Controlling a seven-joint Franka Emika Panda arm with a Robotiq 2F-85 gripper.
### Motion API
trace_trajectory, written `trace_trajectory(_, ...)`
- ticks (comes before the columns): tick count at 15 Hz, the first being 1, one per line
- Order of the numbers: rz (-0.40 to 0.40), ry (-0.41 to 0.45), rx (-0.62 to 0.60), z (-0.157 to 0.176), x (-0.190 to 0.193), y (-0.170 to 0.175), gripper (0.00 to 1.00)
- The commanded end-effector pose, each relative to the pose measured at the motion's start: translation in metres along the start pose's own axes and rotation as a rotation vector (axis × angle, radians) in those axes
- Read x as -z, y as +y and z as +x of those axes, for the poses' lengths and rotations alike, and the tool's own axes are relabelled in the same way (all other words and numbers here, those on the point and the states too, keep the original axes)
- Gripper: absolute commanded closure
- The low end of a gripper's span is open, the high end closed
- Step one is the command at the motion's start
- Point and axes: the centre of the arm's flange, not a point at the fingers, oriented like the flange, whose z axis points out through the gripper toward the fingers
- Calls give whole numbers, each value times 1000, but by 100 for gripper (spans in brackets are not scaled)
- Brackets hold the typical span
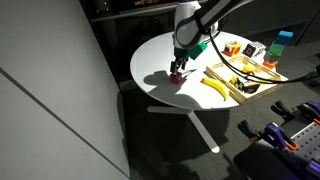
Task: Pick up the pink block and put it in the tray
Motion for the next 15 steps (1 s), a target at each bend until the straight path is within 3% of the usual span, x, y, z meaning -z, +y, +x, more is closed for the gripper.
trace_trajectory(1,-21,0,37,18,-8,5,0)
trace_trajectory(8,-38,17,38,37,-25,7,0)
trace_trajectory(9,-39,19,39,39,-26,7,25)
trace_trajectory(10,-39,20,40,40,-28,7,27)
trace_trajectory(15,-53,13,25,46,-25,10,66)
